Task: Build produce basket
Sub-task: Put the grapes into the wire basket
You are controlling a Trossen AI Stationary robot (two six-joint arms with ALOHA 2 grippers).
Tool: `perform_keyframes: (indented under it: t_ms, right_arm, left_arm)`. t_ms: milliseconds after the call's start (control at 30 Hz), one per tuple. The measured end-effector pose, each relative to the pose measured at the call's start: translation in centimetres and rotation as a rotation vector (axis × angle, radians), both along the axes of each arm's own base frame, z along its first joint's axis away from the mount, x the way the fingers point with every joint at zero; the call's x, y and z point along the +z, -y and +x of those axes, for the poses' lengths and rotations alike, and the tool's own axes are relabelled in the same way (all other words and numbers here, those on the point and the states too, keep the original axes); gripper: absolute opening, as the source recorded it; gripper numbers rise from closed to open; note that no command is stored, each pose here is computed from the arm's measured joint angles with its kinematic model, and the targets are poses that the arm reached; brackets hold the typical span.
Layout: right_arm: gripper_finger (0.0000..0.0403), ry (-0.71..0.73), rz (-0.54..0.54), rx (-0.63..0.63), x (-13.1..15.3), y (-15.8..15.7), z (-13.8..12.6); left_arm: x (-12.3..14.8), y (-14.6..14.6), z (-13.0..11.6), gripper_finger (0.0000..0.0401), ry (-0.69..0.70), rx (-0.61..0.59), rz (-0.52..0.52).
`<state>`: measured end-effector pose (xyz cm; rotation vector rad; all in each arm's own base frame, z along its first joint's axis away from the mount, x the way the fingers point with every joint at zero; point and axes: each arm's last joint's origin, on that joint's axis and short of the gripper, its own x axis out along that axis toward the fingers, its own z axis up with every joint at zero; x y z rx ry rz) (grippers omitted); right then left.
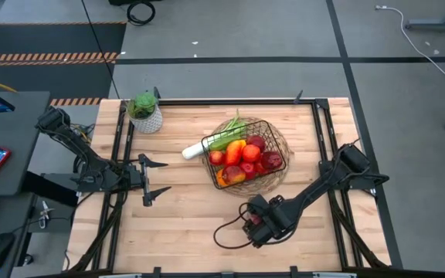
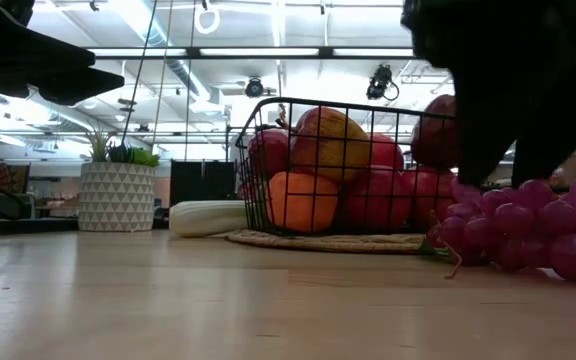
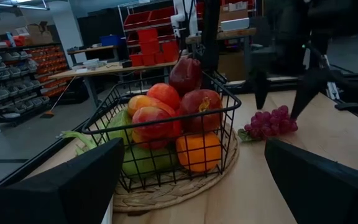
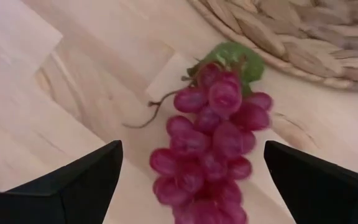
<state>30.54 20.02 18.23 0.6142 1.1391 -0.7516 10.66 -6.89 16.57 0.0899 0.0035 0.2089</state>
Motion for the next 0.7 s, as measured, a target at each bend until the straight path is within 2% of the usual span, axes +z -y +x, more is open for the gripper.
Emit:
perform_keyframes:
  t_ms: [233, 467, 567, 700]
  right_arm:
    - [0.0397, 0.034, 0.008, 0.003, -3.1, 0.5, -0.6]
    - [0.0395, 0.017, -0.009, -0.002, -4.0, 1.5, -0.7]
    - [0.0382, 0.012, -0.01, 0.005, -4.0, 1.8, -0.6]
    - [0.0344, -0.005, -0.015, 0.012, -4.1, 2.2, -0.4]
  left_arm:
    - [0.0, 0.0, 0.0, 0.0396, 0.0, 0.0, 0.0]
    - [0.0, 0.0, 0.0, 0.0396, 0.0, 0.0, -0.001]
    - [0.0, 0.0, 0.0, 0.0396, 0.001, 0.0, -0.001]
    - [0.0, 0.0, 0.0, 0.0396, 0.0, 0.0, -0.001]
